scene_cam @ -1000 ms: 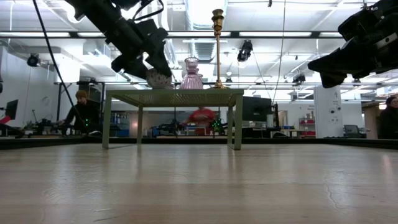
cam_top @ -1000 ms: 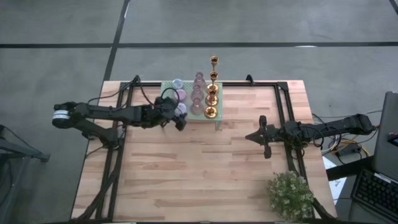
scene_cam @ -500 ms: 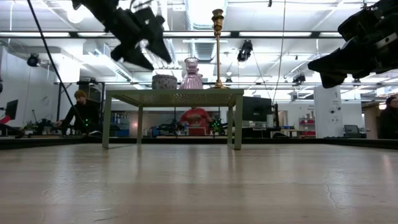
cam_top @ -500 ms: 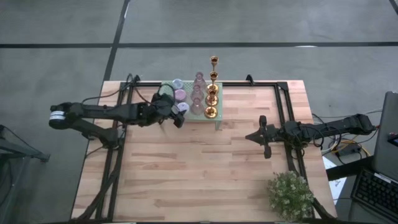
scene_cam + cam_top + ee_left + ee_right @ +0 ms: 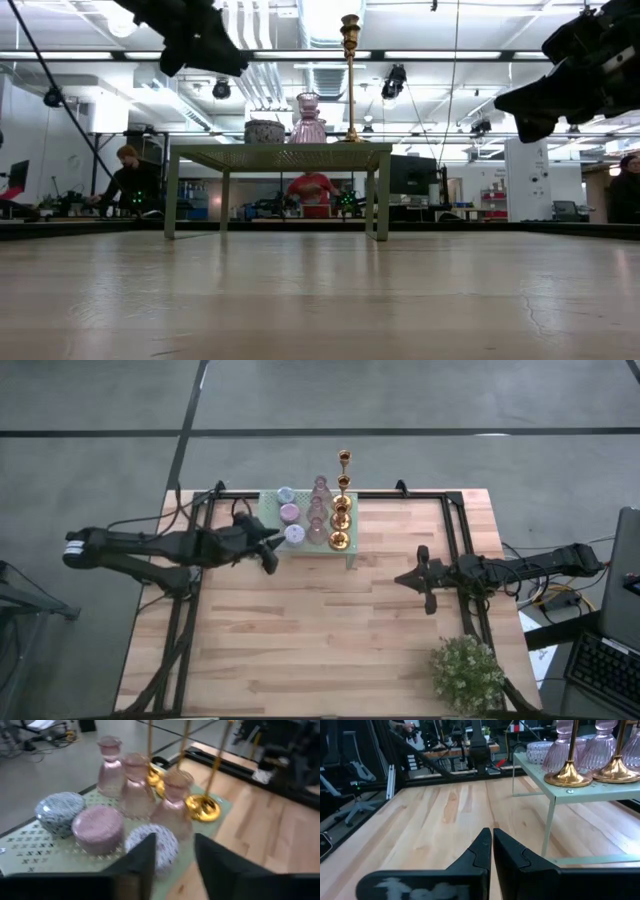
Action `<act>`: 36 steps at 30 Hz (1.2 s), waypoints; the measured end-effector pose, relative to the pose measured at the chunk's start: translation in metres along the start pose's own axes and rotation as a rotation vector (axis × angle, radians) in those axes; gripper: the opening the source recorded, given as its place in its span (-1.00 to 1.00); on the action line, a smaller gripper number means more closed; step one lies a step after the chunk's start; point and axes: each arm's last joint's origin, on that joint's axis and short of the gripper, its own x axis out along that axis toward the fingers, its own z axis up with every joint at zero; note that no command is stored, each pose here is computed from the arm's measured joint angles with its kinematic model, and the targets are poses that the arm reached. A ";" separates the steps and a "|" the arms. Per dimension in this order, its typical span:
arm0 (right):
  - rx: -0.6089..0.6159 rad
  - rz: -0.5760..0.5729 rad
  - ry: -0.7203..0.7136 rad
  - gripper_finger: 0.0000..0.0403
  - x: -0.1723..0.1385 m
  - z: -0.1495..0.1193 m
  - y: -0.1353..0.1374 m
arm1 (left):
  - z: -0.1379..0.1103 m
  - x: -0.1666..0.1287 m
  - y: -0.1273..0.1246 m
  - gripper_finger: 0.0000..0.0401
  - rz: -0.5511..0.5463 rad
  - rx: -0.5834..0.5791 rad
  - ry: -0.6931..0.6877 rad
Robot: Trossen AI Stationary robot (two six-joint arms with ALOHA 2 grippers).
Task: Pick & Place candle stick holders
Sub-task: Return to Home Position
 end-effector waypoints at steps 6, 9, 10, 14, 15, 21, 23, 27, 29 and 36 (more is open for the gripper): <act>0.004 0.001 -0.004 -0.94 0.000 0.000 0.000 | -0.028 -0.010 -0.011 -0.94 -0.127 0.095 -0.044; 0.002 0.001 -0.004 -0.94 0.000 0.000 0.000 | -0.046 -0.017 -0.015 -0.94 -0.236 0.135 -0.087; 0.002 0.001 -0.006 -0.94 0.000 0.001 0.000 | -0.054 -0.020 -0.014 -0.94 -0.272 0.137 -0.098; 0.010 0.003 -0.018 -0.94 -0.001 0.002 0.000 | -0.087 -0.027 -0.003 -0.97 -0.341 0.138 -0.147; 0.010 0.002 -0.017 -0.94 -0.001 0.002 0.000 | -0.095 -0.029 0.001 -0.98 -0.350 0.142 -0.155; 0.022 0.000 0.000 -0.94 -0.001 0.000 0.000 | -0.125 -0.038 0.022 -0.95 -0.471 0.121 -0.208; 0.020 0.000 0.000 -0.94 -0.001 0.000 0.000 | -0.132 -0.041 0.028 -0.95 -0.499 0.134 -0.226; 0.013 0.001 -0.006 -0.94 -0.001 0.001 0.000 | -0.141 -0.045 0.037 -0.95 -0.511 0.124 -0.270; 0.015 0.005 -0.034 -0.94 -0.001 0.003 0.000 | -0.143 -0.046 0.041 -0.96 -0.515 0.120 -0.290; -0.007 0.014 -0.098 -0.94 -0.002 0.009 0.001 | -0.153 -0.049 0.050 -0.96 -0.523 0.119 -0.351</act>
